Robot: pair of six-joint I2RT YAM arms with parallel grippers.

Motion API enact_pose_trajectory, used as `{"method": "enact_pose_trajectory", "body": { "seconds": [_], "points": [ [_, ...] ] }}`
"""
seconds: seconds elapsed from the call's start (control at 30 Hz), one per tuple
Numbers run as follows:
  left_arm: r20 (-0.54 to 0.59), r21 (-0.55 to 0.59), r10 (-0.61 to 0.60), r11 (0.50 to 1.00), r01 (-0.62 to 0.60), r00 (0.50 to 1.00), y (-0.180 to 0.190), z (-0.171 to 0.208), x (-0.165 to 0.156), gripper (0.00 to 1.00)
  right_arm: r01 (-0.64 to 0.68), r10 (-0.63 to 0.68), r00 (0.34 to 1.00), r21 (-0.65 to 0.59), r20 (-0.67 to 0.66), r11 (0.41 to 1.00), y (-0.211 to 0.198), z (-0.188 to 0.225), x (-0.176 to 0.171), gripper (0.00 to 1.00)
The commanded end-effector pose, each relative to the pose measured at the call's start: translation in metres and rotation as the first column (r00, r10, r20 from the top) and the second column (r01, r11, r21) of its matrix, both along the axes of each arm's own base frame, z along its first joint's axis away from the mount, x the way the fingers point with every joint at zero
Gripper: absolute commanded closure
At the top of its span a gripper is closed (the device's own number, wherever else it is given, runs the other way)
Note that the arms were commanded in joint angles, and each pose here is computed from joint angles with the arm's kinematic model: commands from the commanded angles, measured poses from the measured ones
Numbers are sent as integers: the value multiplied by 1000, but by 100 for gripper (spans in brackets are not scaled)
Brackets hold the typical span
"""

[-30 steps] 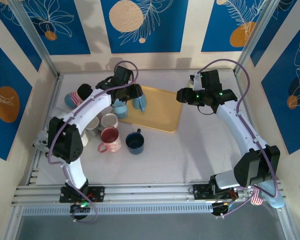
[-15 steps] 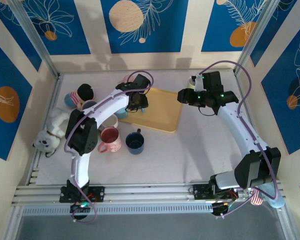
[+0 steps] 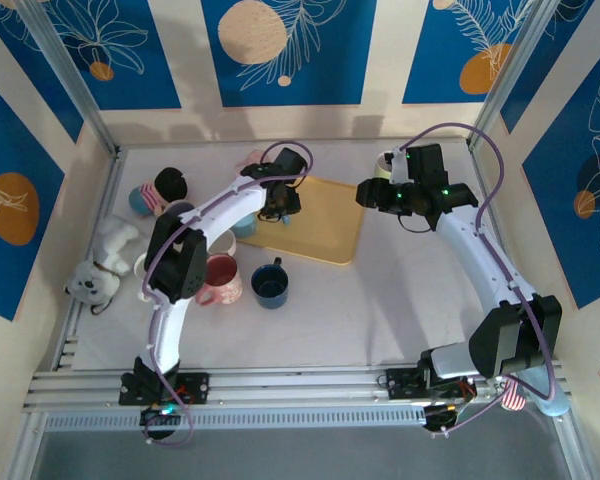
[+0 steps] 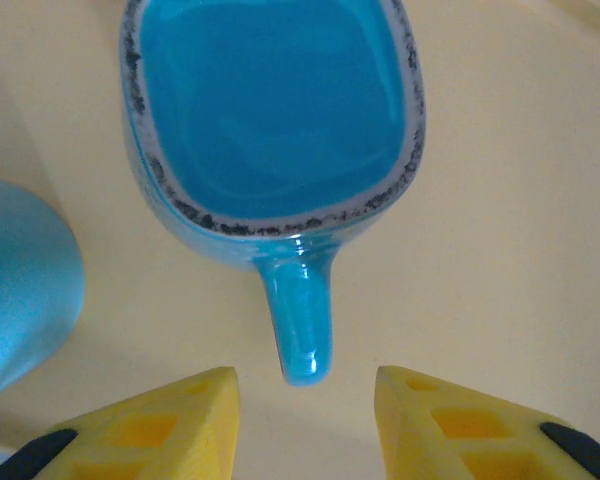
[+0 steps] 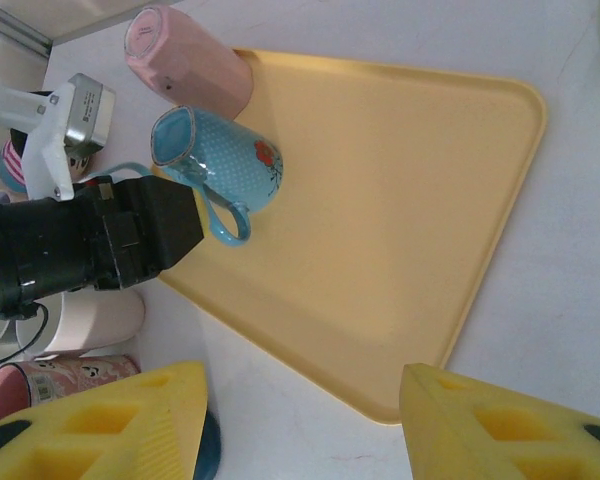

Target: Turn the mug right side up

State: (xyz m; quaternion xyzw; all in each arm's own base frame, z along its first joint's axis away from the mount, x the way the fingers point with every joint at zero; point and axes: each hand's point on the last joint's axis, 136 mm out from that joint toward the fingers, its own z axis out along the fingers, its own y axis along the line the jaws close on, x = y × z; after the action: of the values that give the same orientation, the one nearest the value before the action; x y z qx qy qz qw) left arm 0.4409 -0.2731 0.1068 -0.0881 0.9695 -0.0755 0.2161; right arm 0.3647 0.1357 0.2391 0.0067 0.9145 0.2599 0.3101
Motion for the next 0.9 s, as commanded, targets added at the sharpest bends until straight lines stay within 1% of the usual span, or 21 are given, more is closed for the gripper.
{"method": "enact_pose_trajectory", "body": {
  "seconds": [0.0,0.13,0.23,0.6,0.87],
  "points": [
    [8,26,23,999,-24,1000,6,-3,9,61,-3,2,1000,27,9,1000,1,7,-4,46],
    [-14,45,28,999,-27,1000,7,-10,10,61,3,-3,1000,26,10,1000,-1,7,-3,46],
    [-9,51,28,998,-27,1000,7,-13,13,64,4,-4,1000,27,12,1000,-2,7,-2,46],
    [-9,75,26,997,-26,1000,12,-18,21,66,7,-8,1000,30,23,1000,-3,13,-2,46],
    [-19,83,20,996,-19,1000,13,-23,26,72,8,-9,1000,29,27,1000,-3,14,-1,46]
  ]
}}
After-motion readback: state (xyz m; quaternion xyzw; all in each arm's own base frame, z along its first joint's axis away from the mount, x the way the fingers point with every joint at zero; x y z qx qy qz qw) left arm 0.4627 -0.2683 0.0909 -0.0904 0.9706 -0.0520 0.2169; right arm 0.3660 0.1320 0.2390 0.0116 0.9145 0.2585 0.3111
